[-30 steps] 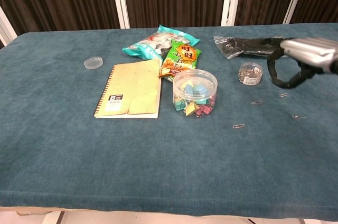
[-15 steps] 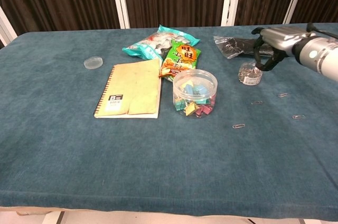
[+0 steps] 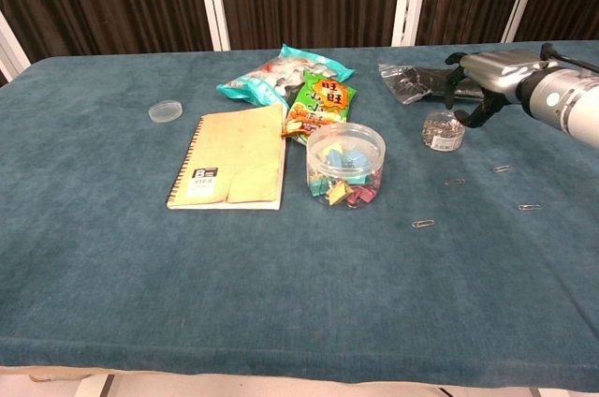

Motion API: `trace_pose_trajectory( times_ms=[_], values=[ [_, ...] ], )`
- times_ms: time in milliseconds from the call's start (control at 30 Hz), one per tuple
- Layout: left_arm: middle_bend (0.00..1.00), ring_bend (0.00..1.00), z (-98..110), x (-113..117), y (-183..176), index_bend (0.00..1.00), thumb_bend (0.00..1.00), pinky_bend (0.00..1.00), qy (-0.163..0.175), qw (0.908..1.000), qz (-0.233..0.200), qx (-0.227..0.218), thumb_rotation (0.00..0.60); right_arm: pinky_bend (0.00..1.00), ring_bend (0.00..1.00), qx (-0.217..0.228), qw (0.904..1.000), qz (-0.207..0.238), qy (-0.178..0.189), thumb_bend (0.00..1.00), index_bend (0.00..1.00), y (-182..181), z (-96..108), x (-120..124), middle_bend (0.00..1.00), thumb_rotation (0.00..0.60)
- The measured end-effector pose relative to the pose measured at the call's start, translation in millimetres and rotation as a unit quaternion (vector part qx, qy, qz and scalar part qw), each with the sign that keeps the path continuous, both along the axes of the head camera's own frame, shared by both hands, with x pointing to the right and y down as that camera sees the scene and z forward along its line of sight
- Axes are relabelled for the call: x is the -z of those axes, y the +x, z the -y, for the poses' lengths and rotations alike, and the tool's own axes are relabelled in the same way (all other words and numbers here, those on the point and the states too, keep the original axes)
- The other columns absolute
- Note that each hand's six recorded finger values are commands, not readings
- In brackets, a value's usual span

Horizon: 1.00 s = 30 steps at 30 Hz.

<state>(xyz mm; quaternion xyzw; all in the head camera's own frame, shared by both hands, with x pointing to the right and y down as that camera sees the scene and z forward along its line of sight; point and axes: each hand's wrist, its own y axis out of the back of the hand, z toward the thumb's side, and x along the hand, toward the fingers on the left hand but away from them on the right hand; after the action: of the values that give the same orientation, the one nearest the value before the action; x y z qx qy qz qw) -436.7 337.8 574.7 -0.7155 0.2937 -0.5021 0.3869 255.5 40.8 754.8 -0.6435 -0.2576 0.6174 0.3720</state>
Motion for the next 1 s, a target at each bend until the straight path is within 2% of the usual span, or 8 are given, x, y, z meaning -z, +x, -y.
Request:
trace_pose_trajectory(
  times_ms=[167, 300, 467, 600, 800, 1000],
  values=[
    [0.0, 0.0, -1, 2, 2, 0.0, 0.39, 0.0, 0.003, 1.0, -0.002, -0.001, 0.6, 0.0, 0.0, 0.011, 0.9999, 0.011, 0.0, 0.42, 0.44, 2, -8, 8, 0.0, 0.6],
    [0.0, 0.0, -2, 4, 2, 0.0, 0.39, 0.0, 0.006, 1.0, 0.0, -0.001, 0.6, 0.0, 0.0, 0.038, 0.9991, 0.02, 0.001, 0.37, 0.45, 10, -29, 22, 0.0, 0.6],
    [0.0, 0.0, -2, 3, 4, 0.0, 0.39, 0.0, 0.005, 1.0, 0.001, -0.004, 0.6, 0.0, 0.0, 0.083, 0.9963, 0.013, -0.015, 0.36, 0.47, 43, -74, 40, 0.0, 0.6],
    [0.0, 0.0, -4, 2, 6, 0.0, 0.39, 0.0, 0.003, 1.0, 0.002, -0.005, 0.6, 0.0, 0.0, 0.101, 0.9942, 0.01, -0.037, 0.36, 0.48, 65, -109, 42, 0.0, 0.6],
    [0.0, 0.0, -6, 3, 8, 0.0, 0.39, 0.0, 0.004, 1.0, 0.002, -0.007, 0.6, 0.0, 0.0, 0.108, 0.993, 0.0, -0.047, 0.32, 0.49, 79, -121, 34, 0.0, 0.6],
    [0.0, 0.0, -7, 5, 7, 0.0, 0.38, 0.0, 0.006, 1.0, 0.003, -0.004, 0.6, 0.0, 0.0, 0.108, 0.9927, 0.007, -0.054, 0.31, 0.51, 74, -124, 24, 0.0, 0.6]
  ],
)
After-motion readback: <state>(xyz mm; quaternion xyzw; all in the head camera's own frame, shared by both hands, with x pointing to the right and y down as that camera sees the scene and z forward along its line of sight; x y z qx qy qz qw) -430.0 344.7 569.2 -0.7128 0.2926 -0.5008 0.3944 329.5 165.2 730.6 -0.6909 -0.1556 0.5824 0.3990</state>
